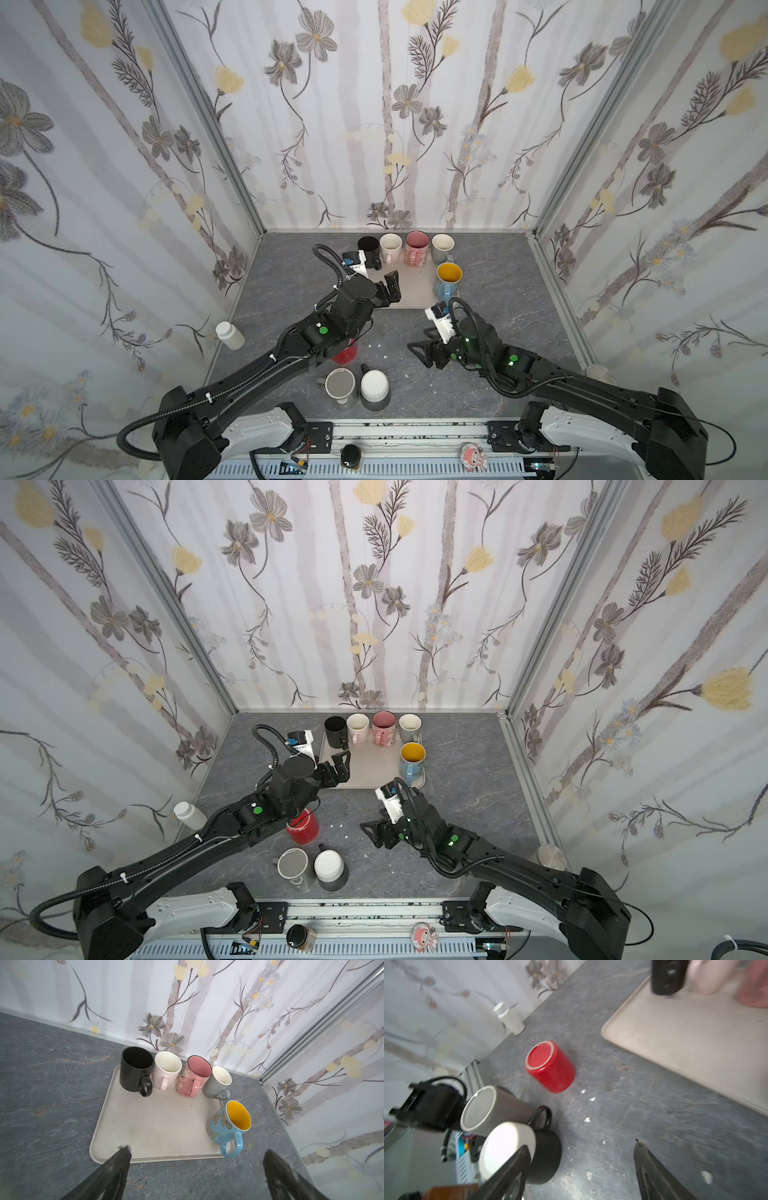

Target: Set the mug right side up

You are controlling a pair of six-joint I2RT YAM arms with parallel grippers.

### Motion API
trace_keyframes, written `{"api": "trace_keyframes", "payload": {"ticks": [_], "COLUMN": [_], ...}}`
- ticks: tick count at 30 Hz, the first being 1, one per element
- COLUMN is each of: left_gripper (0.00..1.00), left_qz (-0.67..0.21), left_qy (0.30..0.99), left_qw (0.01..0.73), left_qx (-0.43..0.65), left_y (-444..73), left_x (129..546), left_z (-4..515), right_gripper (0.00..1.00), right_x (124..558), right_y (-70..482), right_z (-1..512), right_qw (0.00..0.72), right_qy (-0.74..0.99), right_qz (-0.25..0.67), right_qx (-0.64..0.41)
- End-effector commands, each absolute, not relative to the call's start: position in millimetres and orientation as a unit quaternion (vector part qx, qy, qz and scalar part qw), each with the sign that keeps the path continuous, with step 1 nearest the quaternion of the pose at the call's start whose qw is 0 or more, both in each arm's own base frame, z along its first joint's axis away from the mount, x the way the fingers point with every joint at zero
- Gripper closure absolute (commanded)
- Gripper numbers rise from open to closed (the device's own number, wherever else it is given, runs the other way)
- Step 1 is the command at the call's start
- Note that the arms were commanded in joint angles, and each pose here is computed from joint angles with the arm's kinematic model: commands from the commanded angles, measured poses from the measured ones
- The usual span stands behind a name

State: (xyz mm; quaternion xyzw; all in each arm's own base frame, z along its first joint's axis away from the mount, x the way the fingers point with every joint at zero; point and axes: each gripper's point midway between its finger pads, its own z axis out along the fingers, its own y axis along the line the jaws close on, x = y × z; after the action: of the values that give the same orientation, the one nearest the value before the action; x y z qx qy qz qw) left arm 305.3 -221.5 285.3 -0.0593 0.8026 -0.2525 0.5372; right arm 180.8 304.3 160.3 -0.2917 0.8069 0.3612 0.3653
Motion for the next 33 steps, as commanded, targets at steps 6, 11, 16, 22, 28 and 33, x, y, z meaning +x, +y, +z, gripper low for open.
{"api": "trace_keyframes", "payload": {"ticks": [6, 11, 16, 22, 28, 33], "left_gripper": [0.00, 0.00, 0.00, 0.00, 0.00, 0.00], "left_qz": [-0.249, -0.250, -0.242, -0.246, -0.248, -0.248], "left_qy": [0.801, 0.800, 0.799, 0.800, 0.806, 0.808], "left_qw": [0.543, 0.542, 0.545, 0.541, 0.532, 0.529], "left_qx": [-0.044, -0.063, -0.073, -0.078, -0.072, -0.074], "left_y": [-205, -193, -181, -177, -180, -179], "left_x": [295, 289, 285, 284, 283, 283], "left_z": [289, 282, 276, 271, 266, 262], "right_gripper": [0.06, 0.00, 0.00, 0.00, 0.00, 0.00], "right_x": [148, 127, 118, 132, 160, 165], "right_y": [358, 386, 394, 385, 345, 328], "right_z": [144, 145, 125, 115, 110, 123], "right_qw": [0.348, 0.350, 0.347, 0.361, 0.379, 0.396], "right_qy": [0.785, 0.765, 0.771, 0.797, 0.831, 0.827], "right_qz": [0.327, 0.299, 0.242, 0.205, 0.156, 0.172], "right_qx": [-0.394, -0.451, -0.477, -0.439, -0.375, -0.359]}}
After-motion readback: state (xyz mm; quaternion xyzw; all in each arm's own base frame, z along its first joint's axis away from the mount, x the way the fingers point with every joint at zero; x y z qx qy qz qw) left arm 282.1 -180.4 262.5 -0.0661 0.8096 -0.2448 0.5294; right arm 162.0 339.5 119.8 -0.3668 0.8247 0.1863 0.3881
